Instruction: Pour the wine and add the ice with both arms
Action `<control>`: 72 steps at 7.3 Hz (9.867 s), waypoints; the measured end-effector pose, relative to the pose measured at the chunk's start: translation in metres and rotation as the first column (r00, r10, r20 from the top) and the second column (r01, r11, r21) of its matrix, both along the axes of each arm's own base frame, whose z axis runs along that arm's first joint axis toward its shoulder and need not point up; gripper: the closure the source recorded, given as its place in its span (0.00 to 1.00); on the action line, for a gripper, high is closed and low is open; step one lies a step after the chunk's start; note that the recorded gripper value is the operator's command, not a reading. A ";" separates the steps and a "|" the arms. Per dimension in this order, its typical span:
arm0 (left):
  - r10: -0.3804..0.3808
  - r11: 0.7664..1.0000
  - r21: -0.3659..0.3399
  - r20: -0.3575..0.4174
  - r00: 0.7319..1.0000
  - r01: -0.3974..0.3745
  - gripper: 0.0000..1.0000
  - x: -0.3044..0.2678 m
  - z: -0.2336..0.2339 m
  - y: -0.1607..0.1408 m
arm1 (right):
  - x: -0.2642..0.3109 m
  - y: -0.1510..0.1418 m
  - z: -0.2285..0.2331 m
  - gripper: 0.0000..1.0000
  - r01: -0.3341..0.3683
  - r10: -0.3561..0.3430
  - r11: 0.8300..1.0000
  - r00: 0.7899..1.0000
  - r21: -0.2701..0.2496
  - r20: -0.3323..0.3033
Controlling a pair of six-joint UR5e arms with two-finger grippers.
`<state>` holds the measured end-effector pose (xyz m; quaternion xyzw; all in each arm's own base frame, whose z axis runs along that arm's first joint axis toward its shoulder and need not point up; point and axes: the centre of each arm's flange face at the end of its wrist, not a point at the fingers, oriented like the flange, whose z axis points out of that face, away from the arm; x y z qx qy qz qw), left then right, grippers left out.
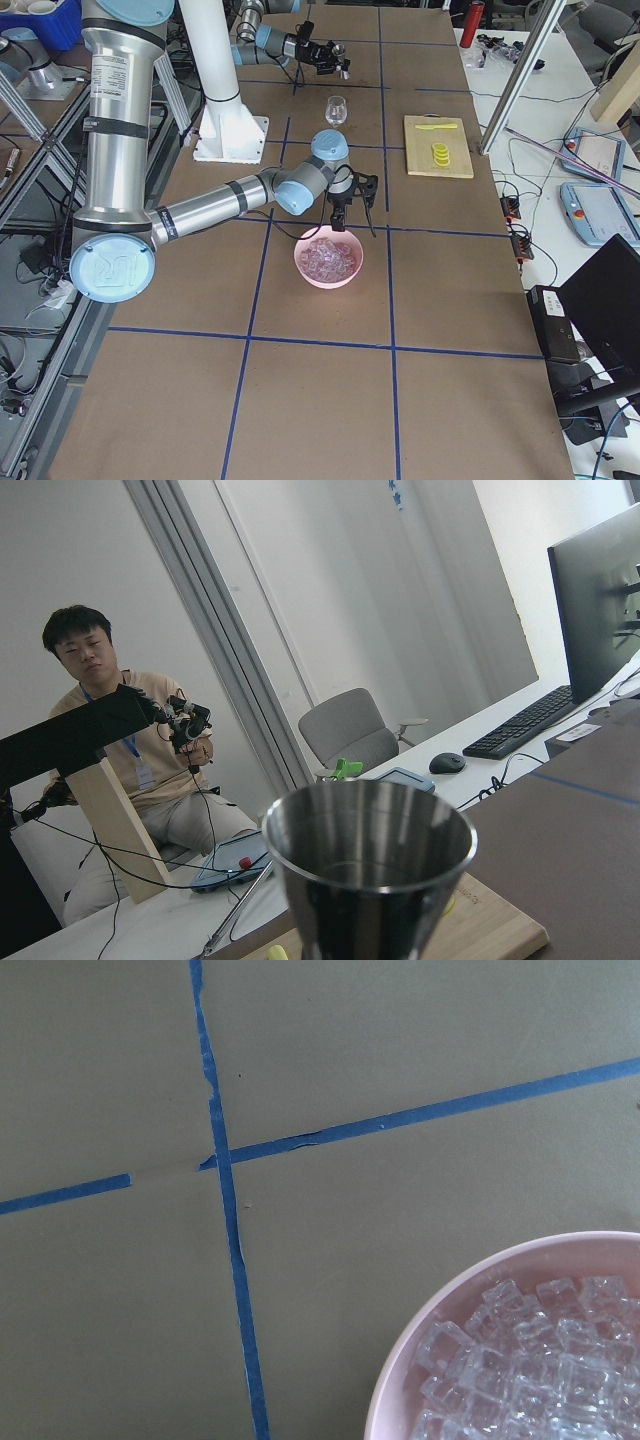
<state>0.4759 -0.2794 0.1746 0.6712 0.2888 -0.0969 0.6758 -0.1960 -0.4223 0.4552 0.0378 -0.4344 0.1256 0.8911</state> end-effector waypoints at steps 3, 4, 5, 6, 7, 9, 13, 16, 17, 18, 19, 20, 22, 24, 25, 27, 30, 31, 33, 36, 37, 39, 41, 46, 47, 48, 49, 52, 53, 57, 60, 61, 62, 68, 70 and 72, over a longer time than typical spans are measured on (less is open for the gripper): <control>-0.004 1.000 -0.013 -0.048 0.999 0.003 1.00 -0.008 0.019 -0.002 | -0.001 0.000 0.000 0.00 0.004 -0.004 1.000 1.000 -0.002 0.000; -0.008 1.000 -0.017 -0.032 0.999 0.007 1.00 -0.010 0.030 -0.003 | -0.002 0.000 0.001 0.00 0.005 -0.005 1.000 1.000 -0.004 0.001; -0.013 1.000 -0.021 -0.005 1.000 0.013 1.00 -0.014 0.045 -0.003 | -0.002 0.000 0.001 0.00 0.006 -0.006 1.000 1.000 -0.005 0.001; -0.013 1.000 -0.025 0.028 1.000 0.014 1.00 -0.022 0.064 -0.003 | -0.002 0.001 0.002 0.00 0.006 -0.006 1.000 1.000 -0.006 0.000; -0.008 1.000 -0.027 0.057 0.998 0.009 1.00 -0.033 0.081 -0.001 | -0.002 0.000 0.004 0.00 0.005 -0.005 1.000 1.000 -0.007 -0.003; 0.035 0.999 -0.035 0.089 0.995 -0.032 1.00 -0.054 0.107 0.003 | -0.001 0.000 0.009 0.00 0.003 -0.003 1.000 1.000 -0.009 -0.013; 0.124 0.987 -0.110 0.030 0.992 -0.120 1.00 -0.116 0.164 0.013 | 0.010 0.012 0.056 0.00 -0.006 0.007 1.000 0.997 0.007 -0.082; 0.126 0.984 -0.135 0.045 0.991 -0.119 1.00 -0.144 0.199 0.014 | 0.007 0.040 0.091 0.01 0.028 -0.027 1.000 0.991 0.005 -0.130; 0.125 0.984 -0.136 0.046 0.991 -0.118 1.00 -0.148 0.204 0.014 | 0.000 0.045 0.097 0.03 0.044 -0.043 0.999 0.989 0.000 -0.141; 0.124 0.984 -0.137 0.048 0.991 -0.116 1.00 -0.150 0.207 0.014 | -0.005 0.046 0.099 0.10 0.051 -0.051 0.999 0.988 -0.001 -0.143; 0.122 0.984 -0.137 0.048 0.991 -0.115 1.00 -0.150 0.208 0.013 | -0.008 0.046 0.099 0.24 0.054 -0.054 0.999 0.988 0.000 -0.143; 0.121 0.984 -0.137 0.049 0.991 -0.114 1.00 -0.151 0.209 0.013 | -0.009 0.045 0.098 0.32 0.056 -0.055 0.998 0.988 0.002 -0.142; 0.118 0.984 -0.138 0.053 0.992 -0.110 1.00 -0.151 0.210 0.012 | -0.013 0.041 0.093 0.39 0.060 -0.058 0.998 0.989 0.010 -0.135; 0.116 0.984 -0.139 0.055 0.992 -0.107 1.00 -0.151 0.212 0.011 | -0.015 0.039 0.092 0.39 0.065 -0.062 0.998 0.989 0.015 -0.135; 0.116 0.984 -0.140 0.054 0.992 -0.107 1.00 -0.151 0.212 0.011 | -0.014 0.039 0.092 0.40 0.064 -0.061 0.998 0.989 0.016 -0.135; 0.116 0.984 -0.140 0.054 0.992 -0.108 1.00 -0.150 0.213 0.011 | -0.012 0.039 0.092 0.44 0.059 -0.057 0.998 0.989 0.017 -0.136; 0.116 0.984 -0.142 0.056 0.992 -0.107 1.00 -0.149 0.215 0.011 | -0.010 0.038 0.092 0.66 0.053 -0.051 0.998 0.989 0.016 -0.137; 0.116 0.984 -0.142 0.058 0.992 -0.107 1.00 -0.148 0.216 0.011 | -0.009 0.037 0.092 0.93 0.052 -0.049 0.999 0.989 0.017 -0.137; 0.117 0.984 -0.144 0.062 0.991 -0.107 1.00 -0.148 0.218 0.011 | -0.007 0.037 0.090 1.00 0.048 -0.045 0.999 0.990 0.019 -0.135; 0.119 0.984 -0.142 0.054 0.991 -0.111 1.00 -0.148 0.219 0.011 | 0.008 0.031 0.078 1.00 0.019 -0.014 0.999 0.993 0.042 -0.120; 0.124 0.983 -0.143 0.055 0.991 -0.115 1.00 -0.147 0.221 0.011 | 0.016 0.029 0.067 1.00 0.005 0.001 0.998 0.994 0.057 -0.106; 0.131 0.980 -0.162 0.063 0.989 -0.120 1.00 -0.142 0.239 0.010 | 0.029 0.026 0.036 1.00 -0.022 0.030 0.994 0.997 0.103 -0.069; 0.113 0.967 -0.227 -0.039 0.993 -0.119 1.00 -0.135 0.273 0.010 | 0.036 0.028 0.005 1.00 -0.031 0.035 0.990 0.999 0.137 -0.021; 0.035 0.955 -0.285 -0.166 0.986 -0.082 1.00 -0.133 0.316 0.009 | 0.026 0.010 -0.076 1.00 -0.095 0.073 0.985 0.986 0.143 0.153; 0.031 0.956 -0.284 -0.165 0.986 -0.077 1.00 -0.130 0.318 0.009 | 0.022 0.006 -0.090 1.00 -0.108 0.082 0.985 0.979 0.132 0.186; 0.030 0.955 -0.285 -0.163 0.986 -0.076 1.00 -0.123 0.321 0.009 | 0.018 0.002 -0.099 1.00 -0.114 0.086 0.985 0.975 0.128 0.206; 0.030 0.955 -0.286 -0.160 0.987 -0.075 1.00 -0.112 0.325 0.007 | 0.016 -0.001 -0.104 1.00 -0.117 0.087 0.985 0.973 0.128 0.216; 0.029 0.954 -0.290 -0.143 0.989 -0.070 1.00 -0.078 0.339 0.003 | 0.014 -0.003 -0.109 1.00 -0.118 0.087 0.984 0.971 0.133 0.224; 0.030 0.954 -0.291 -0.141 0.990 -0.070 1.00 -0.072 0.341 0.002 | 0.014 -0.003 -0.110 1.00 -0.119 0.086 0.984 0.970 0.134 0.225; 0.032 0.953 -0.296 -0.125 0.992 -0.068 1.00 -0.070 0.347 0.000 | 0.013 -0.004 -0.114 1.00 -0.118 0.084 0.983 0.970 0.139 0.229; 0.034 0.951 -0.302 -0.121 0.992 -0.069 0.99 -0.072 0.350 -0.004 | 0.012 -0.004 -0.115 1.00 -0.117 0.082 0.983 0.970 0.141 0.230; 0.035 0.950 -0.303 -0.119 0.992 -0.069 0.99 -0.072 0.350 -0.004 | 0.012 -0.004 -0.115 1.00 -0.117 0.083 0.983 0.970 0.141 0.230; 0.035 0.950 -0.305 -0.114 0.993 -0.069 0.99 -0.072 0.352 -0.005 | 0.012 -0.004 -0.115 1.00 -0.118 0.083 0.983 0.970 0.141 0.230; 0.057 0.945 -0.316 -0.104 0.993 -0.087 0.78 -0.070 0.358 -0.006 | 0.012 -0.004 -0.115 1.00 -0.118 0.083 0.983 0.970 0.142 0.230; 0.059 0.944 -0.317 -0.102 0.993 -0.089 0.62 -0.070 0.358 -0.006 | 0.012 -0.004 -0.115 1.00 -0.118 0.083 0.983 0.970 0.141 0.229; 0.060 0.943 -0.319 -0.105 0.993 -0.091 0.53 -0.072 0.358 -0.008 | 0.012 -0.004 -0.114 1.00 -0.118 0.083 0.983 0.970 0.140 0.229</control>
